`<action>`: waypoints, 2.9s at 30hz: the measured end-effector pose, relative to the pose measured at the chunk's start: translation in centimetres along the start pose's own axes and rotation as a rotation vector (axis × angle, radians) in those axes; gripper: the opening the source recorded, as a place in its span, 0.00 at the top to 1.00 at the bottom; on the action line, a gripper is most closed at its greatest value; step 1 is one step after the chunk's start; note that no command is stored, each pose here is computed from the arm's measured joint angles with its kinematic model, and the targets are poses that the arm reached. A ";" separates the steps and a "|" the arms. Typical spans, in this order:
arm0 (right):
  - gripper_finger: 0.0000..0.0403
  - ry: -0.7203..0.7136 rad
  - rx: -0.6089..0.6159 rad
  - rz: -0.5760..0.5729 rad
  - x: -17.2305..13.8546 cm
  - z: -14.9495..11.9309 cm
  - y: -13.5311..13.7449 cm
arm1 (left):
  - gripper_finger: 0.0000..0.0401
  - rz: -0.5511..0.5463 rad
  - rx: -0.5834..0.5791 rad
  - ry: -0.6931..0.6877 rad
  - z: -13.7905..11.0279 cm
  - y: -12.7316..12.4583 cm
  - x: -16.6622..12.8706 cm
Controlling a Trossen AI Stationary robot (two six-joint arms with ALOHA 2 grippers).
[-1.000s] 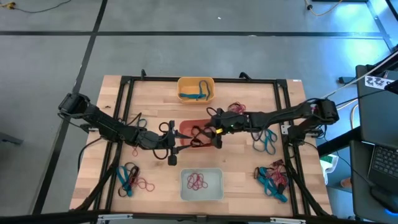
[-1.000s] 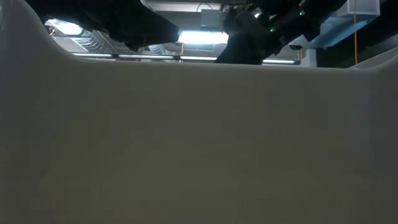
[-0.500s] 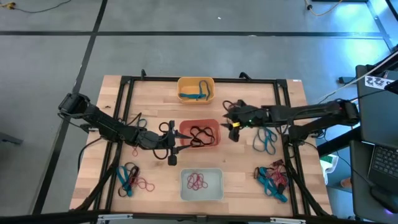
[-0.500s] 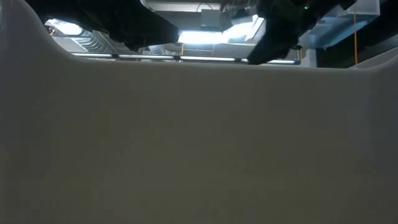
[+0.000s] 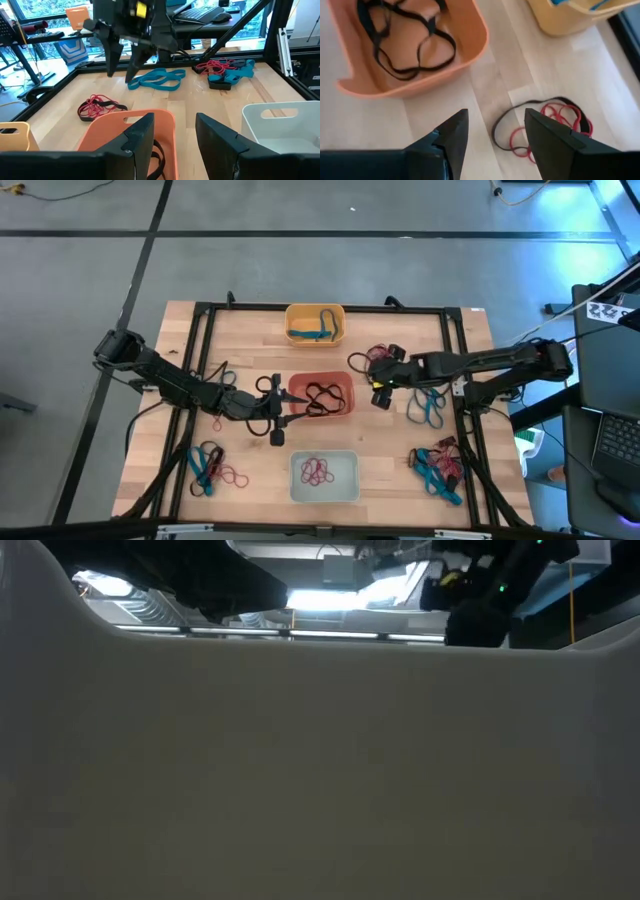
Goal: Sort rubber bands into baskets
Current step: Put the black rubber band in the orange bin
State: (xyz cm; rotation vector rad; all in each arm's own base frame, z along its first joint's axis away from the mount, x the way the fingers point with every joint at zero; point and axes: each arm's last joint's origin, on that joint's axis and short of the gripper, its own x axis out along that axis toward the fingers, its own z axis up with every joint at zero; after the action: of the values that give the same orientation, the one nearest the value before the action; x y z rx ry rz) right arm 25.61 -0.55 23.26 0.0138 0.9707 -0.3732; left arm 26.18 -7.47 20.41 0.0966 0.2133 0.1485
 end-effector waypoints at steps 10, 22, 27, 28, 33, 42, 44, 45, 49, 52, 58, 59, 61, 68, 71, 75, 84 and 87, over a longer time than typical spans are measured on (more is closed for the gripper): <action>0.52 0.202 0.016 -0.036 4.9 -0.9 -1.4 | 0.64 0.000 0.000 0.000 0.0 0.0 0.0; 0.52 0.233 0.039 0.027 7.9 -3.4 -1.8 | 0.64 0.000 0.004 0.007 -0.1 0.0 0.0; 0.52 0.221 0.043 0.044 8.3 -4.2 -1.7 | 0.64 0.000 0.003 0.005 -0.1 0.0 0.0; 0.52 0.224 0.042 0.037 8.4 -4.4 -1.8 | 0.64 0.000 0.003 0.005 -0.1 0.0 0.0; 0.53 0.212 0.046 0.047 8.6 -4.7 -1.7 | 0.64 0.000 -0.002 0.005 -0.1 0.0 0.0; 0.80 0.202 0.025 0.076 8.8 -5.0 -1.6 | 0.64 0.000 -0.003 0.004 0.0 0.0 0.0; 0.88 0.204 0.016 0.075 8.8 -5.0 -1.6 | 0.64 0.000 -0.003 0.004 -0.1 0.0 0.0; 0.92 0.205 0.013 0.073 8.8 -5.1 -1.6 | 0.64 0.000 -0.003 0.004 -0.1 0.0 0.0; 0.97 0.200 -0.014 0.070 8.5 -4.8 -1.6 | 0.64 0.000 -0.003 0.004 -0.1 0.0 0.0; 0.94 0.157 -0.006 0.074 7.7 -3.8 -1.8 | 0.64 0.000 -0.003 0.004 -0.1 0.0 0.0; 0.97 0.044 -0.028 0.073 4.8 -1.9 -2.4 | 0.64 0.000 -0.002 0.007 -0.1 0.0 0.0; 0.98 0.025 -0.030 0.056 4.1 -1.6 -2.5 | 0.64 0.000 -0.001 0.008 -0.1 0.0 0.0; 0.99 -0.008 -0.026 0.015 2.9 -1.1 -2.9 | 0.64 0.000 -0.001 0.009 -0.1 0.0 0.0; 0.96 -0.143 -0.022 -0.052 -0.9 0.3 -4.0 | 0.64 0.000 -0.002 0.010 -0.1 0.0 0.0; 0.96 -0.187 -0.021 -0.090 -2.1 0.6 -4.3 | 0.64 0.000 -0.002 0.010 -0.1 0.0 0.0; 0.95 -0.228 -0.003 -0.189 -3.2 0.8 -4.9 | 0.64 0.000 -0.002 0.010 -0.1 0.0 0.0; 0.95 -0.213 -0.007 -0.418 -3.9 0.5 -5.6 | 0.64 0.000 -0.002 0.010 -0.1 0.0 0.0; 0.95 -0.214 -0.038 -0.291 -3.7 0.5 -5.3 | 0.64 0.000 -0.002 0.010 -0.1 0.0 0.0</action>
State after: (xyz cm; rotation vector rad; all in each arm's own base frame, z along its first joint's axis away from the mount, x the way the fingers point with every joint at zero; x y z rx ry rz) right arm 22.47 -4.46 27.37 -0.2001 0.7680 -0.6111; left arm 26.15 -7.45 20.31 0.0939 0.2233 0.1497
